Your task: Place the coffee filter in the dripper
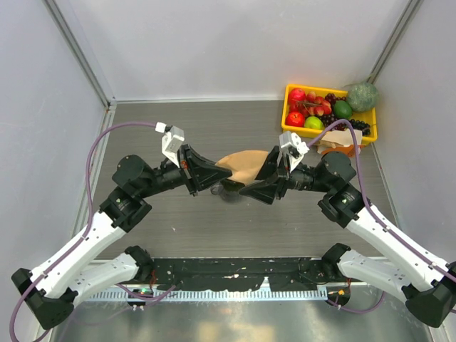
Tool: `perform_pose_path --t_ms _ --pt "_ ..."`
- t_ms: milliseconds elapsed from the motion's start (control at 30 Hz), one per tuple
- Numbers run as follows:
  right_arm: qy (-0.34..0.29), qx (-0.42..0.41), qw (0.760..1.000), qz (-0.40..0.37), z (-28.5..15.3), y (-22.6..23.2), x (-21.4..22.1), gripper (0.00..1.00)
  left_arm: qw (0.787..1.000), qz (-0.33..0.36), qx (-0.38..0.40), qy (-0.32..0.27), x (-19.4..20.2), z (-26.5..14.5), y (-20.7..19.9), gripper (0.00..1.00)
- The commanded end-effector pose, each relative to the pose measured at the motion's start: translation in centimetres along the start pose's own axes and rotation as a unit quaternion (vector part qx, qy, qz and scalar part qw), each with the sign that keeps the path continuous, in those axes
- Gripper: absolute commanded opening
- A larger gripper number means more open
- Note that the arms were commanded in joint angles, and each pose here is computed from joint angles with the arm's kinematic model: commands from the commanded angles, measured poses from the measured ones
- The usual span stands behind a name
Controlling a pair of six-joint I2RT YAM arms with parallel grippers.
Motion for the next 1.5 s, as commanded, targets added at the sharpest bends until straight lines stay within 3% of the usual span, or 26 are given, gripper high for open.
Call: perform_pose_path --t_ms 0,133,167,200,367,467,600,700,767,867,900,967,1000,1233,1467 --pt "-0.031 -0.014 0.999 -0.028 0.4 0.9 -2.0 0.42 1.000 0.006 0.001 -0.025 -1.7 0.1 -0.4 0.00" --pt "-0.023 -0.014 0.999 -0.032 0.2 0.9 -1.6 0.06 1.000 0.007 -0.002 -0.025 -1.6 0.0 -0.3 0.00" --pt "-0.020 -0.014 0.999 -0.030 0.1 1.0 -1.5 0.05 1.000 0.009 -0.005 -0.027 -1.7 -0.1 -0.3 0.00" --pt "-0.020 -0.013 0.999 -0.033 0.0 1.0 -1.5 0.05 1.000 0.010 -0.010 -0.027 -1.6 -0.1 -0.1 0.07" --pt "-0.016 -0.017 0.999 -0.027 -0.2 1.4 -1.5 0.05 1.000 0.021 0.019 -0.006 -0.2 -0.5 -0.6 0.55" --pt "-0.011 -0.023 0.999 -0.021 -0.2 1.5 -1.3 0.05 0.999 0.026 0.030 0.007 0.9 -0.5 -0.6 0.60" --pt "-0.009 -0.029 0.999 -0.014 -0.2 1.8 -1.2 0.05 0.999 0.040 0.031 0.012 1.2 -0.4 -0.4 0.52" --pt "-0.001 -0.032 0.999 -0.006 -0.2 1.8 -0.7 0.05 0.998 0.048 0.033 0.007 0.8 -0.3 -0.4 0.31" --pt "0.007 -0.027 1.000 -0.004 -0.4 1.5 -0.3 0.05 0.998 0.054 0.045 0.006 0.7 -0.3 -0.7 0.03" --pt "0.022 -0.016 1.000 -0.008 -0.8 1.2 0.7 0.05 0.996 0.060 0.062 0.013 1.0 -0.6 -1.2 0.00" --pt "0.025 -0.016 1.000 -0.011 -1.0 1.2 0.8 0.05 0.996 0.059 0.062 0.015 1.2 -0.8 -1.3 0.08" --pt "0.037 -0.014 0.999 -0.020 -1.6 1.0 0.9 0.05 0.996 0.053 0.064 0.029 1.6 -1.5 -1.3 0.45" --pt "0.054 -0.025 0.998 -0.030 -1.9 1.2 1.3 0.05 0.996 0.052 0.066 0.040 1.8 -2.0 -1.2 0.55" --pt "0.151 -0.059 0.983 -0.089 -4.4 2.5 3.6 0.05 0.985 0.048 0.102 0.127 2.6 -6.0 -1.1 0.91" --pt "0.198 -0.085 0.961 -0.171 -4.9 2.7 4.4 0.05 0.986 0.078 0.082 0.123 1.6 -4.4 -0.2 0.86"
Point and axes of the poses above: each gripper's point midway between its finger pads, its own z axis out along the fingers, its own y axis along the line the jaws close on, x = y × z, the point moved 4 cm from there along -z, back along the fingers, and after that the axes turned 9 degrees about z, right-handed, at the moved point
